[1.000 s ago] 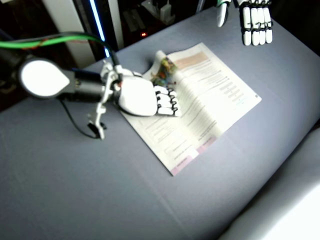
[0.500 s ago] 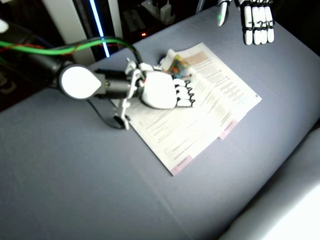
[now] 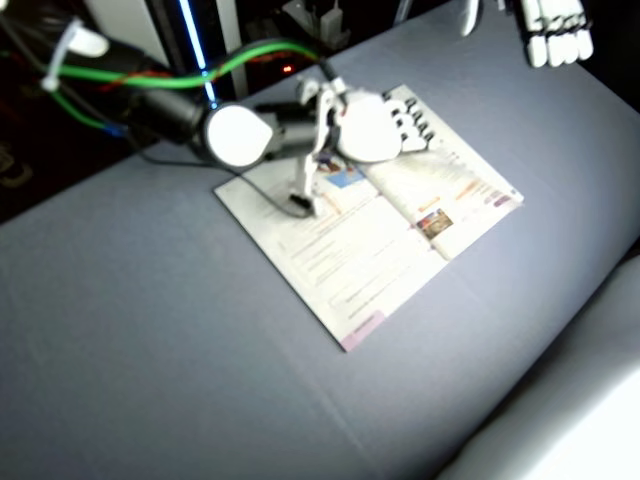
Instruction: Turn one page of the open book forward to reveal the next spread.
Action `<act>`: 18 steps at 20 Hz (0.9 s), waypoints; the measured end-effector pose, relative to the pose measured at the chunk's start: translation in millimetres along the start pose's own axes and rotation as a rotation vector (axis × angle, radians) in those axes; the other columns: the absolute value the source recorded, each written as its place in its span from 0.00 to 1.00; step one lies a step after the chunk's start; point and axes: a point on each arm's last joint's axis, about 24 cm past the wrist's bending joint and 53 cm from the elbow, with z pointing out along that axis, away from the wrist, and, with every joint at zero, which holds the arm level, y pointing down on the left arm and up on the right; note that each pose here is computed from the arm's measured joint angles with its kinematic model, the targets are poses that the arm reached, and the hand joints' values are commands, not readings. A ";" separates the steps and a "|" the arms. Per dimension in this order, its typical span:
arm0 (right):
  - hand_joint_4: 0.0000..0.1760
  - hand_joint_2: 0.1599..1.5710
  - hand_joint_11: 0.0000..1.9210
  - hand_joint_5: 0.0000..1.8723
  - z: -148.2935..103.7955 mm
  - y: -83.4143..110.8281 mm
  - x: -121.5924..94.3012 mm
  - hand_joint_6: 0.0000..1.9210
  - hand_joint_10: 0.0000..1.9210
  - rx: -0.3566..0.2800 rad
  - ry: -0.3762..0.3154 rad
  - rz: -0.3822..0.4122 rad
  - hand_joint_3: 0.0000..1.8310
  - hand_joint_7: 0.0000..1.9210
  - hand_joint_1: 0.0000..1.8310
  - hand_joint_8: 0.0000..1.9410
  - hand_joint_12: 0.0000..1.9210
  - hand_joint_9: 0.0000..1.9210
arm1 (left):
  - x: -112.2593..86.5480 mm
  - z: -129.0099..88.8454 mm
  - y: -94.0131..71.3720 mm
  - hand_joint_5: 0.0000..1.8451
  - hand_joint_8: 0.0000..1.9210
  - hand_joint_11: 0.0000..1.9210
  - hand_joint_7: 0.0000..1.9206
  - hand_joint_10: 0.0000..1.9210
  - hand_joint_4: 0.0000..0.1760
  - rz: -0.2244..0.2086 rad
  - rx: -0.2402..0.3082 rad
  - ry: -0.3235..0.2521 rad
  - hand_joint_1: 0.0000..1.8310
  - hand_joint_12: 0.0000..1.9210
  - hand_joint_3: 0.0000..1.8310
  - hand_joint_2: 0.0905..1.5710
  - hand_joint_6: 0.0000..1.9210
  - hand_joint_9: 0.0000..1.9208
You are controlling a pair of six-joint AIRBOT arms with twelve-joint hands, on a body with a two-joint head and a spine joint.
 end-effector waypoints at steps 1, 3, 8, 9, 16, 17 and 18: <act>0.00 0.77 0.15 0.21 4.6 13.9 -6.0 0.01 0.00 -0.042 -0.004 -0.016 0.00 0.20 0.00 0.01 0.05 0.16 | -1.9 0.4 3.1 0.08 0.00 0.02 0.06 0.00 0.00 0.003 -0.008 -0.003 0.00 0.00 0.00 0.85 0.00 0.04; 0.00 0.77 0.19 0.26 12.5 48.6 -16.8 0.01 0.01 -0.143 -0.010 -0.049 0.00 0.24 0.00 0.01 0.06 0.20 | -2.2 0.4 4.6 0.09 0.00 0.02 0.07 0.00 0.00 0.000 -0.014 -0.003 0.00 0.00 0.00 0.84 0.00 0.05; 0.00 0.79 0.08 0.17 17.9 108.8 -22.3 0.00 0.00 -0.343 -0.017 -0.055 0.00 0.15 0.00 0.00 0.01 0.12 | 5.9 6.2 6.9 0.10 0.00 0.06 0.08 0.00 0.00 -0.012 -0.012 0.011 0.00 0.02 0.00 0.83 0.01 0.06; 0.00 0.79 0.08 0.17 14.2 109.8 -25.0 0.00 0.00 -0.344 -0.023 -0.055 0.00 0.15 0.00 0.00 0.01 0.12 | 7.4 7.0 6.4 0.10 0.00 0.06 0.08 0.00 0.00 -0.015 -0.011 0.014 0.00 0.02 0.00 0.83 0.01 0.06; 0.00 0.79 0.00 0.05 -40.8 92.4 -57.9 0.00 0.00 -0.262 -0.098 -0.088 0.00 0.04 0.00 0.00 0.00 0.01 | 12.5 6.0 4.8 0.10 0.00 0.04 0.07 0.00 0.00 -0.028 -0.013 0.024 0.00 0.01 0.00 0.84 0.00 0.06; 0.00 0.76 0.02 0.09 -48.1 92.9 -62.6 0.00 0.01 -0.255 -0.114 -0.093 0.00 0.08 0.06 0.01 0.01 0.06 | 13.6 6.0 4.4 0.09 0.00 0.04 0.07 0.00 0.00 -0.030 -0.012 0.026 0.00 0.01 0.00 0.84 0.00 0.06; 0.00 0.77 0.00 0.05 -56.8 93.7 -66.2 0.00 0.00 -0.249 -0.125 -0.103 0.00 0.07 0.01 0.00 0.00 0.04 | 14.3 5.6 3.7 0.08 0.00 0.03 0.07 0.00 0.00 -0.033 -0.013 0.026 0.00 0.01 0.00 0.83 0.00 0.05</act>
